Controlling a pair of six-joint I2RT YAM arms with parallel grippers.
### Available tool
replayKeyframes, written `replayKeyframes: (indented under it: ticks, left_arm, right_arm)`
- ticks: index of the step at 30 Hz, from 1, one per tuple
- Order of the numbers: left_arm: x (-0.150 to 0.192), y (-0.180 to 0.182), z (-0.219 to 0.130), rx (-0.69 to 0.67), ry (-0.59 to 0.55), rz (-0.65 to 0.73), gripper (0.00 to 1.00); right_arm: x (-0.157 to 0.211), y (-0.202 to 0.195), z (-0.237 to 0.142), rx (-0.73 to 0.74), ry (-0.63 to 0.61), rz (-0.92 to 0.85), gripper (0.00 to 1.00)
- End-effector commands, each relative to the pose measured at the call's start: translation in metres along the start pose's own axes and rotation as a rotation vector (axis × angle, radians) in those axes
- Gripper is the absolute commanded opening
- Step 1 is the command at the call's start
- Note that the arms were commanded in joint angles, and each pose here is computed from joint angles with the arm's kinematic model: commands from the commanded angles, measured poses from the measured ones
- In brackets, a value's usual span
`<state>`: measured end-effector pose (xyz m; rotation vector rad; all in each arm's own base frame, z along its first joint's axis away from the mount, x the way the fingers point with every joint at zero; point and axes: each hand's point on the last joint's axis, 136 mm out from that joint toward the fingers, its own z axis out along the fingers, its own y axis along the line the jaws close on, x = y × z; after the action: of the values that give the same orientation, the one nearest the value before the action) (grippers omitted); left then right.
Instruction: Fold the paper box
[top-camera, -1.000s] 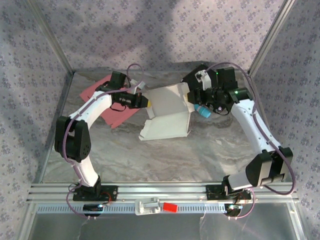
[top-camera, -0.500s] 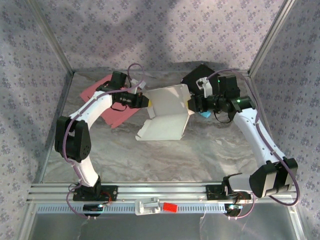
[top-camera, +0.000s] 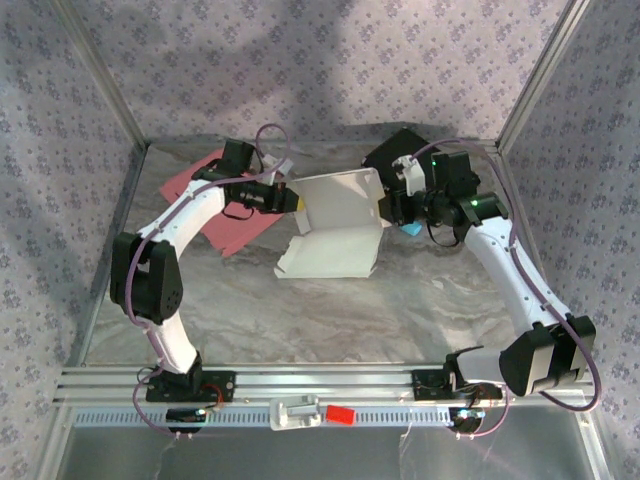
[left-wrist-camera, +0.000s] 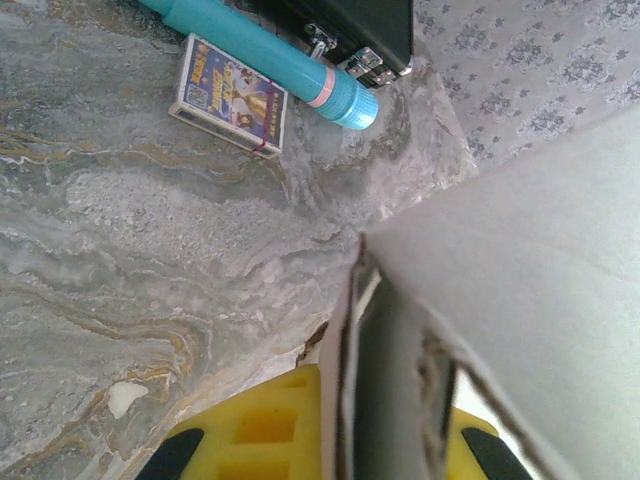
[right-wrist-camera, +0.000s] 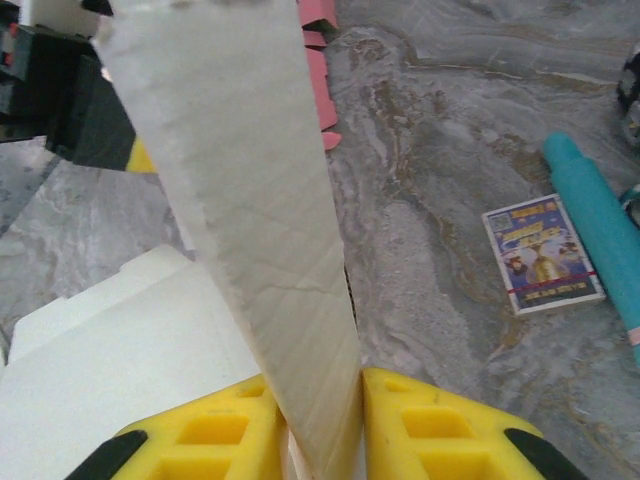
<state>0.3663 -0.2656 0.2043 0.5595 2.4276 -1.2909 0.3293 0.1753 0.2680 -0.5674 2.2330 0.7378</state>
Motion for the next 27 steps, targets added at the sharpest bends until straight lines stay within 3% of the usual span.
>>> replayKeyframes:
  ticks: [1, 5, 13, 19, 27]
  left_arm:
    - [-0.01, -0.019, -0.003, 0.054, -0.014, 0.046, 0.0]
    - [-0.01, -0.02, -0.003, 0.052, -0.012, 0.047, 0.0]
    - [-0.009, -0.013, 0.003, -0.026, 0.016, 0.032, 0.0]
    - [-0.006, -0.016, 0.005, -0.068, 0.025, 0.038, 0.0]
    - [0.007, -0.01, 0.005, -0.164, 0.076, -0.002, 0.0]
  right_arm:
    - [0.003, -0.001, 0.0, 0.028, 0.007, -0.03, 0.23]
    - [0.002, 0.002, 0.002, 0.025, 0.005, -0.035, 0.2]
    - [-0.001, 0.014, 0.006, 0.033, 0.007, -0.062, 0.26]
    - [-0.007, 0.004, 0.012, 0.122, 0.033, -0.084, 0.26]
    - [-0.024, -0.004, 0.014, 0.196, -0.002, -0.068, 0.33]
